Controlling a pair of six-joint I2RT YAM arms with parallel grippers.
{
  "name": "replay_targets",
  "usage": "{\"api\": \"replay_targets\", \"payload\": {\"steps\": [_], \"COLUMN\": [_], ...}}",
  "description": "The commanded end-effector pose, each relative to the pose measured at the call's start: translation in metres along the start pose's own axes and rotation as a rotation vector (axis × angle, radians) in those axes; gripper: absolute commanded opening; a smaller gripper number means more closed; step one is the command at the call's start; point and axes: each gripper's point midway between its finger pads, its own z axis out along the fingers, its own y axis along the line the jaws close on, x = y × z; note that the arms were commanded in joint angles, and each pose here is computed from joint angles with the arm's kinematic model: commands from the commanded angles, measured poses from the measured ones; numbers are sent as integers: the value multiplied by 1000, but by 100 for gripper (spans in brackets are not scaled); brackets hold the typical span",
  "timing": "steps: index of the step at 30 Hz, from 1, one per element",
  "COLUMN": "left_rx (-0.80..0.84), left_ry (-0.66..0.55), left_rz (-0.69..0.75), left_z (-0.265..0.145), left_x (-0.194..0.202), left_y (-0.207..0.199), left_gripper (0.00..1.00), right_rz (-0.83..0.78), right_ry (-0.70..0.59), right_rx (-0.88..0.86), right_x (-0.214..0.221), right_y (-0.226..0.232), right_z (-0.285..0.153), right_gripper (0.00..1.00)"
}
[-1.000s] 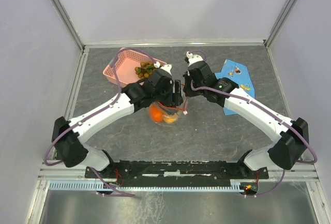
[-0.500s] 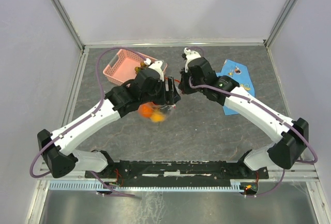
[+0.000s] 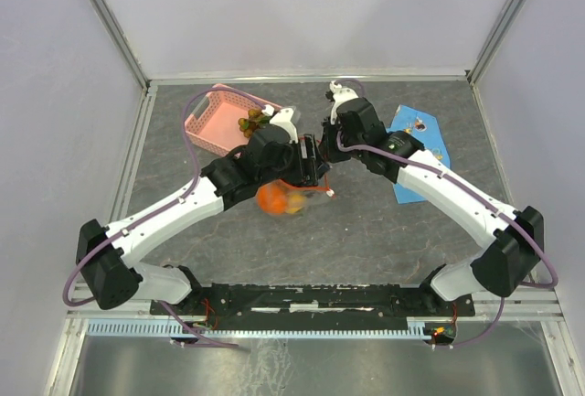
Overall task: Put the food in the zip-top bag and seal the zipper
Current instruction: Place the fake fruit in the zipper food storage bag.
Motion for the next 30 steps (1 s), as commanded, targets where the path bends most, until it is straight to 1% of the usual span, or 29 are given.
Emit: {"api": "replay_targets", "payload": {"steps": [1, 4, 7, 10, 13, 16, 18, 22, 24, 26, 30], "left_rx": [159, 211, 284, 359, 374, 314, 242, 31, -72, -117, -118], "left_ry": [-239, -277, -310, -325, -328, -309, -291, -239, -207, -158, -90], "left_rz": [-123, -127, -115, -112, -108, -104, -109, -104, -91, -76, -66], "left_z": [-7, -23, -48, -69, -84, -92, -94, -95, -91, -85, -69], "left_x": [-63, -73, -87, -95, -97, -93, -89, -72, -62, -50, -37], "left_y": [-41, -51, -67, -82, -84, -73, -59, -16, 4, 14, 12], "left_gripper": [76, 76, 76, 76, 76, 75, 73, 66, 64, 63, 62], "right_rz": [7, 6, -14, -37, -43, -43, -41, -53, -56, -56, -57], "right_ry": [-17, -28, -49, -48, -52, -59, -70, -92, -97, -94, -91], "right_rx": [-98, -54, 10, 37, 46, 69, 99, 145, 150, 145, 127], "right_x": [-4, -7, -12, -13, -15, -17, -19, -24, -26, -26, -26], "right_y": [23, 15, 4, -1, -3, -6, -12, -21, -22, -20, -17], "right_z": [-11, -14, -20, -21, -22, -24, -28, -37, -38, -37, -36], "right_gripper": [2, 2, 2, 2, 2, 2, 2, 2, 2, 2, 2]}}
